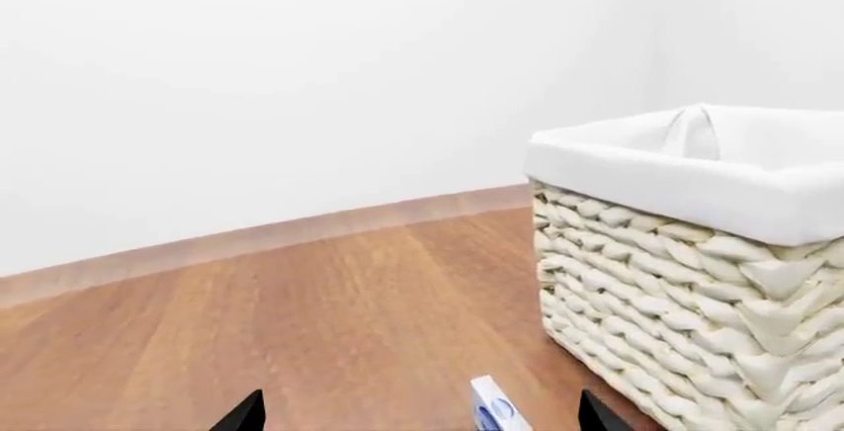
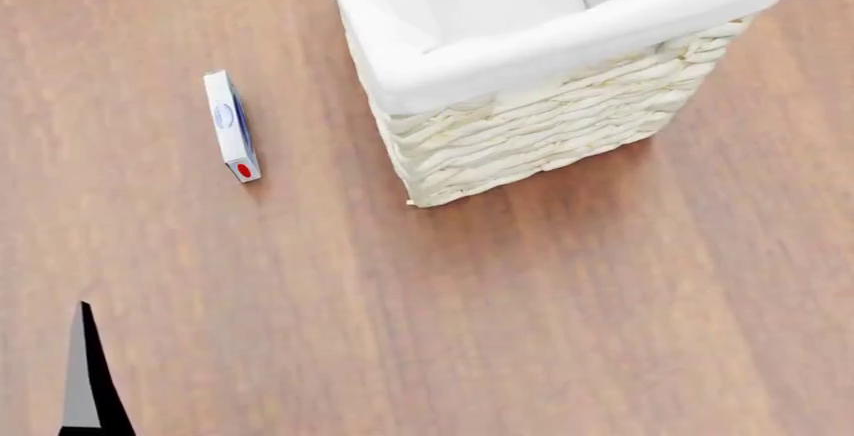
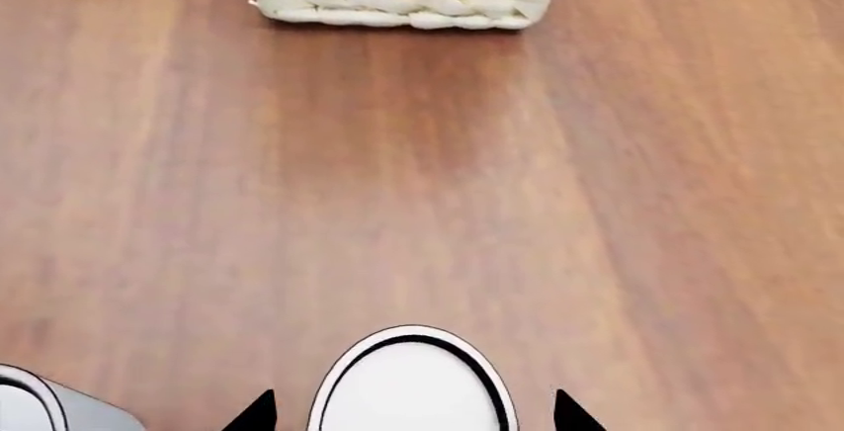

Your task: Pick up the alphabet soup and the cream cheese box, and put them in the basket.

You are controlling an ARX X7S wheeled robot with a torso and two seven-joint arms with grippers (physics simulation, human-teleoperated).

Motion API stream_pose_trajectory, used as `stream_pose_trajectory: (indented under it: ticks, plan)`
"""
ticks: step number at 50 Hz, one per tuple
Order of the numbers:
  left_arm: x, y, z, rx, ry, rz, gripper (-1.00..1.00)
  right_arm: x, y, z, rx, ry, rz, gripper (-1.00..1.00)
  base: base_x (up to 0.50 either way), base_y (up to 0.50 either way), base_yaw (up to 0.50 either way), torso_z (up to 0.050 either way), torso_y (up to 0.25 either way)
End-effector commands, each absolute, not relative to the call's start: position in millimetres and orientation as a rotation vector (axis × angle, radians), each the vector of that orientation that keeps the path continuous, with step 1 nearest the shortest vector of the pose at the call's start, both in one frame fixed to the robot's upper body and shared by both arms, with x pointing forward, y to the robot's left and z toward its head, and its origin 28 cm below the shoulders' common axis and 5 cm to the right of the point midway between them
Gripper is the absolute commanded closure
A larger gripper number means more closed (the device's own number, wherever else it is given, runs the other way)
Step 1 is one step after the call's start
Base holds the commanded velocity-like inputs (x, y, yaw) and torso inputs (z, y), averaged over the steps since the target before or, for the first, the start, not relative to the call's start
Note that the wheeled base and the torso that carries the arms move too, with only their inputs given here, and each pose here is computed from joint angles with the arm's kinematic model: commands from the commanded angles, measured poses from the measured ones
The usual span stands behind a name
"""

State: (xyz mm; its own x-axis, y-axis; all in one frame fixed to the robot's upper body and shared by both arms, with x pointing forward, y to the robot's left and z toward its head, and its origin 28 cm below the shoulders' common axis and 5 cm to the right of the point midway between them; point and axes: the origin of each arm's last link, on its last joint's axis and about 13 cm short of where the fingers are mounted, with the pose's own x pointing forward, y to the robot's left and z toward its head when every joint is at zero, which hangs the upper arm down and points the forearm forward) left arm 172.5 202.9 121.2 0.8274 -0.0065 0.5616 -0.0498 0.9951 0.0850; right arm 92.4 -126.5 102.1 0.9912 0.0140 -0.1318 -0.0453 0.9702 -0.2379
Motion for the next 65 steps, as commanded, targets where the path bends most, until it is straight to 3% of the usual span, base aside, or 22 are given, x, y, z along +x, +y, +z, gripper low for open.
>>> stream_pose_trajectory:
  ticks: [1,65]
  plan:
    - [173,203,121,0.102,-0.595,0.032,-1.0,95,-127,95,-0.229,0.146,0.031,-1.0,0.0,0.0,0.0,0.0,0.0]
    - [174,203,119,0.118,-0.586,0.042,-1.0,108,-121,50,-0.158,0.222,0.057,-1.0,0.0,0.0,0.0,0.0,0.0]
